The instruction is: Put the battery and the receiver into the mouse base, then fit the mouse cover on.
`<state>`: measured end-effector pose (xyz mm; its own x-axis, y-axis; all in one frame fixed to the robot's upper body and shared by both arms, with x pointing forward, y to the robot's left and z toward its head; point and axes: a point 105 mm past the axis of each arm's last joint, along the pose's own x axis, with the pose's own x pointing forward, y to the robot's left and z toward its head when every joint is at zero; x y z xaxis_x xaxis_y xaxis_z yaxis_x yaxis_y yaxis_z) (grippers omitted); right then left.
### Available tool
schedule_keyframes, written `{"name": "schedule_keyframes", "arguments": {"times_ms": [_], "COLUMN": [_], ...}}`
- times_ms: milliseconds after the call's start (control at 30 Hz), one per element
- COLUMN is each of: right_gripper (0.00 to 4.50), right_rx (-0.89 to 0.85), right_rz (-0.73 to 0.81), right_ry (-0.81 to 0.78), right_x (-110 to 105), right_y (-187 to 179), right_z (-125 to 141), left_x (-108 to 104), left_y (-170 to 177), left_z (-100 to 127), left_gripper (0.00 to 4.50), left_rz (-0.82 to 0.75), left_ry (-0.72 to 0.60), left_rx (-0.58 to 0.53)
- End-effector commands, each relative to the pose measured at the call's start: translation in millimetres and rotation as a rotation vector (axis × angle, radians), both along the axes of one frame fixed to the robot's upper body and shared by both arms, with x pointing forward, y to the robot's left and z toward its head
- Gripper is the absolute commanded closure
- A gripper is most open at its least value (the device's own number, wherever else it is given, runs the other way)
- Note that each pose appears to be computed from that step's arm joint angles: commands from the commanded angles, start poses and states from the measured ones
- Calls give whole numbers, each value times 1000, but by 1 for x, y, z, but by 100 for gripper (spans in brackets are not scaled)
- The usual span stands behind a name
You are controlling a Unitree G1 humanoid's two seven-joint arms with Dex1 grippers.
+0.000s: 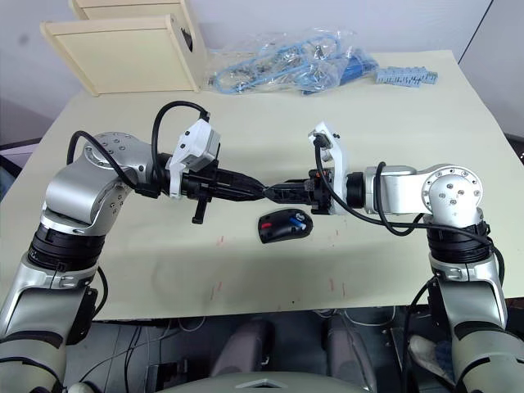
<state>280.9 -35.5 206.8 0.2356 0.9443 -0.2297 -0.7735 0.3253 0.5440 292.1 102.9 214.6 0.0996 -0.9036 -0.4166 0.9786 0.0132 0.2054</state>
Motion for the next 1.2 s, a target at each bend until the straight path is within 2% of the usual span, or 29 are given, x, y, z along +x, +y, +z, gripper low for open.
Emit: {"name": "schedule_keyframes", "arguments": {"times_ms": [33, 467, 500, 533, 633, 667, 1000, 1200], "right_gripper": [262, 262, 304, 313, 423, 440, 440, 450], "right_rx": [30, 39, 38, 39, 39, 39, 34, 18], "right_rz": [23, 27, 27, 28, 32, 33, 39, 28], "right_ry": [-30, -15, -14, -11, -5, -5, 0, 3], "right_x": [-3, -4, -4, -5, -6, -6, -7, -6], "right_y": [3, 4, 4, 4, 5, 5, 4, -2], "right_z": [12, 13, 12, 12, 11, 11, 11, 9], "left_x": [-6, -5, -6, -6, -8, -8, -8, -3], "left_y": [-5, -9, -10, -11, -12, -12, -13, -3], "left_z": [7, 9, 9, 9, 9, 9, 9, 7], "left_gripper": [450, 450, 450, 450, 450, 450, 450, 175], "left_rz": [-36, -36, -38, -41, -44, -44, -44, 29], "left_ry": [-43, -49, -50, -51, -52, -52, -48, -25], "left_rx": [-6, -16, -18, -18, -20, -20, -31, -75]}}
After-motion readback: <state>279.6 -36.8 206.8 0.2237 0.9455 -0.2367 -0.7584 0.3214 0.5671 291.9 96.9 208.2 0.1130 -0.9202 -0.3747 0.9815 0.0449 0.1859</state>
